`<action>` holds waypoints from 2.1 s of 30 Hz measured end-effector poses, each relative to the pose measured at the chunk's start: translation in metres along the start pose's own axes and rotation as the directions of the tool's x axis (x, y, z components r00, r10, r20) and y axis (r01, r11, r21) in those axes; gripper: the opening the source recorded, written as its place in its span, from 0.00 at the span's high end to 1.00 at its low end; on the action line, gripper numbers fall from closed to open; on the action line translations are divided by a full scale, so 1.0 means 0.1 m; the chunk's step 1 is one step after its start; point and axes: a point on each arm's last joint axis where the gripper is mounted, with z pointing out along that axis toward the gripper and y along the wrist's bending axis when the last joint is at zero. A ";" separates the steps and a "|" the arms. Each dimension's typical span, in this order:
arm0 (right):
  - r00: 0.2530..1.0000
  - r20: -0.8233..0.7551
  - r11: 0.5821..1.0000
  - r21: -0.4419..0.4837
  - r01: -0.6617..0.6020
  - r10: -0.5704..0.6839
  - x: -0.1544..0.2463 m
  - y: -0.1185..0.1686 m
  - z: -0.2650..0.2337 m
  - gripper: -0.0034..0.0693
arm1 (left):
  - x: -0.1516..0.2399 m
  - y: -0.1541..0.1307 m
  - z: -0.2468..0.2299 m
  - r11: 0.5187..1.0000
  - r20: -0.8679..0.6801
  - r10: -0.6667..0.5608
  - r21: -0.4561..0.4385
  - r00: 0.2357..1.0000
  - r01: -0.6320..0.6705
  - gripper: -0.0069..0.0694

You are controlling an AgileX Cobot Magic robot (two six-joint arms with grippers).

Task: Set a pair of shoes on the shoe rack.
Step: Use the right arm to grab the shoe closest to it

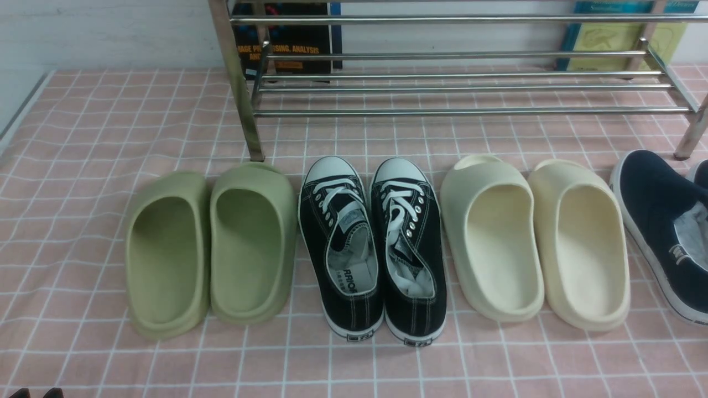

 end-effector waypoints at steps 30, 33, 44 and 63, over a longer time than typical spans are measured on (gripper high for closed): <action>0.614 0.787 0.992 -0.111 0.056 0.053 -1.46 0.18 -0.52 0.97 | 0.00 0.00 0.00 1.000 0.000 0.000 0.000 1.000 0.000 0.60; 0.702 0.713 0.995 -0.065 0.077 -0.007 -1.72 0.21 -0.38 0.97 | 0.00 0.00 0.00 1.000 0.000 0.000 0.000 1.000 0.000 0.60; 0.937 -0.332 0.993 -0.090 0.079 -0.104 -1.76 0.37 0.93 0.96 | 0.00 0.00 0.00 1.000 0.000 0.000 0.000 1.000 0.000 0.60; 0.669 -0.716 0.974 -0.066 0.217 -0.198 -1.08 0.34 2.24 0.37 | 0.00 0.00 0.00 1.000 0.000 0.000 0.000 1.000 0.000 0.60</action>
